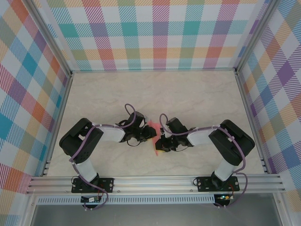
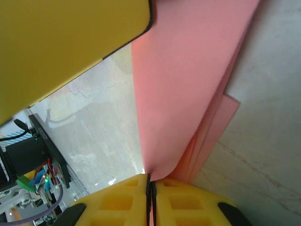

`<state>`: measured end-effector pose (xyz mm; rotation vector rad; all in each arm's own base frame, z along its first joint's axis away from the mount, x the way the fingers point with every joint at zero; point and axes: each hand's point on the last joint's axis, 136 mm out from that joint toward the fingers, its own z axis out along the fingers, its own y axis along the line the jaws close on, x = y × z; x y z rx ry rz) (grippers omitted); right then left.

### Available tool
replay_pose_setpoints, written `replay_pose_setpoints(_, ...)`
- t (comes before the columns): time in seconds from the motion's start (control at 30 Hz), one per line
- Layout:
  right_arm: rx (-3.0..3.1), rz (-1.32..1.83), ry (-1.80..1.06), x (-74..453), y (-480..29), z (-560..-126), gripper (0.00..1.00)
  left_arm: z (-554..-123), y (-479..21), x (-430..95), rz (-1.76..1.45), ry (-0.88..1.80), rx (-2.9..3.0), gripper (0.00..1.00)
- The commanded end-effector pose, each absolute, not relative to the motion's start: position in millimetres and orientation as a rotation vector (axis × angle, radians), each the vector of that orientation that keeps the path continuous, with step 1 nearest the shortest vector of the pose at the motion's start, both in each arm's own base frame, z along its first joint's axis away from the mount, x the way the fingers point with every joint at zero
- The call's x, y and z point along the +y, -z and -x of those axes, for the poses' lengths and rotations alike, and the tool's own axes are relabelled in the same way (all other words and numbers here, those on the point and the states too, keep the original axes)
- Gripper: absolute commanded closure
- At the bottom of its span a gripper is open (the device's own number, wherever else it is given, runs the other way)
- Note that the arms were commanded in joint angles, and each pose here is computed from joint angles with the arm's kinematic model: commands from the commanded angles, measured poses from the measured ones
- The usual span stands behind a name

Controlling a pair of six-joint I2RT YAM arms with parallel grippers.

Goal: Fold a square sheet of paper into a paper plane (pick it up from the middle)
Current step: Fold the wing for the fifth time at the center of the table.

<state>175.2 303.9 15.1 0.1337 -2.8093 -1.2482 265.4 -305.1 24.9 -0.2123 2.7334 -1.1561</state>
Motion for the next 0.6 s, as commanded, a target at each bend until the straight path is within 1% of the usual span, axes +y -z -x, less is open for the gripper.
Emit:
replay_pose_setpoints(0.0,-2.756,-0.058,1.130,292,-1,-148,0.87,-249,3,-294,0.269,1.053,2.850,0.74)
replay_pose_setpoints(0.13,-2.757,-0.049,1.126,291,1,-145,0.87,-248,5,-293,0.270,1.048,2.856,0.74)
replay_pose_setpoints(0.33,-2.781,0.029,1.026,278,14,-139,0.91,-248,5,-292,0.270,1.046,2.859,0.74)
replay_pose_setpoints(0.57,-2.801,0.067,0.995,270,17,-136,0.94,-248,6,-292,0.272,1.041,2.861,0.74)
